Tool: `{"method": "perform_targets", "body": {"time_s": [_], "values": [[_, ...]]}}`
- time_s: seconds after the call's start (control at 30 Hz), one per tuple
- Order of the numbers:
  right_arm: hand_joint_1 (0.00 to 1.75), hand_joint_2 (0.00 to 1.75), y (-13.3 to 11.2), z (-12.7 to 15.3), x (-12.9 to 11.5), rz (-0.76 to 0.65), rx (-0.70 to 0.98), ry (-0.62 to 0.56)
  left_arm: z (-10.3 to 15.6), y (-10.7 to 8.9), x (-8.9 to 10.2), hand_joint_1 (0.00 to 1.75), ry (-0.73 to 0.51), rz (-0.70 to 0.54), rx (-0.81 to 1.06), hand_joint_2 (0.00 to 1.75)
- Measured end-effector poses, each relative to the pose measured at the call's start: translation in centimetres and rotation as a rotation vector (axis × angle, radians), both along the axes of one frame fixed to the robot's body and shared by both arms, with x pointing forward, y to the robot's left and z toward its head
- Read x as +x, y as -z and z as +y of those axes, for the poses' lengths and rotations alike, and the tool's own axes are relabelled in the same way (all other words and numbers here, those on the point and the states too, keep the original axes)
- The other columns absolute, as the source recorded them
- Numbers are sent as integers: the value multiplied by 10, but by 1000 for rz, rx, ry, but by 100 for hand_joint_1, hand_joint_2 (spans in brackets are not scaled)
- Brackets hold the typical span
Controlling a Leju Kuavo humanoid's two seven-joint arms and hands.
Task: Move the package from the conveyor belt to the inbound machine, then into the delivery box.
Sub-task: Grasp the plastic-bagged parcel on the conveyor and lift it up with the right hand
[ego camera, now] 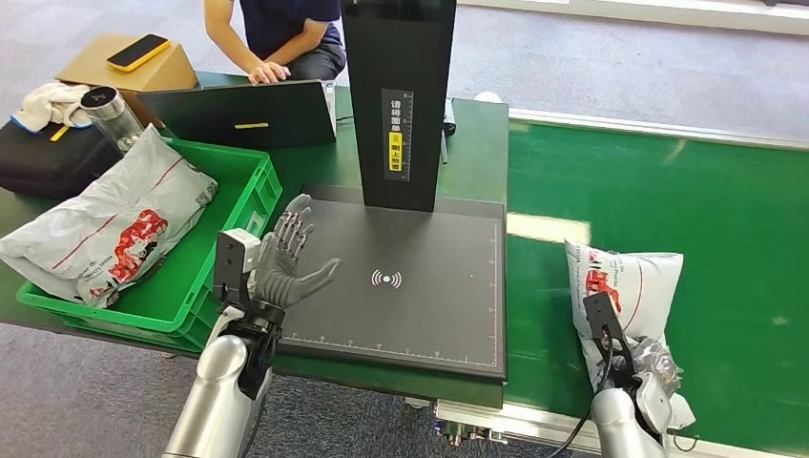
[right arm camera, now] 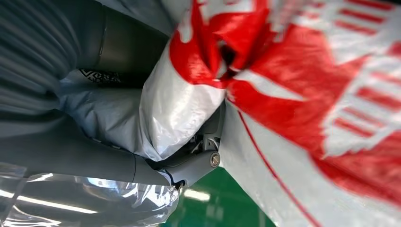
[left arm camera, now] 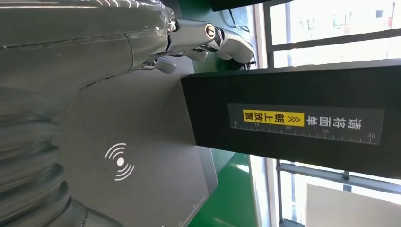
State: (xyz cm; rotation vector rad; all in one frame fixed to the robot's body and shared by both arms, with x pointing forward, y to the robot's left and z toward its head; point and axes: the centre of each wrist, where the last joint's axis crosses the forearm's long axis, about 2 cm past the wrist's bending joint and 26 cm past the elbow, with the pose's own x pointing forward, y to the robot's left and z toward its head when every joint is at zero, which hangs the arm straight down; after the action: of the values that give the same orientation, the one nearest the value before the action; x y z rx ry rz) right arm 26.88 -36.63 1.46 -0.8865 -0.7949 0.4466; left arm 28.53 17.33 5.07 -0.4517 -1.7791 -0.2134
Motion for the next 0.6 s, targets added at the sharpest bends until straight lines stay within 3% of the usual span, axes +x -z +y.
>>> {"method": "perform_targets", "body": {"time_s": [0.3, 0.5, 0.6], "values": [[175, 175, -25, -7, -6, -403, -3, 33, 3, -3, -2, 0, -15, -12, -11, 175], [175, 175, -54, -11, -16, -835, -60, 27, 2, -7, 1, 0, -7, -41, -17, 175], [175, 175, -71, -11, -18, -984, -70, 16, 2, -10, 6, 0, -3, -62, -18, 175]]}}
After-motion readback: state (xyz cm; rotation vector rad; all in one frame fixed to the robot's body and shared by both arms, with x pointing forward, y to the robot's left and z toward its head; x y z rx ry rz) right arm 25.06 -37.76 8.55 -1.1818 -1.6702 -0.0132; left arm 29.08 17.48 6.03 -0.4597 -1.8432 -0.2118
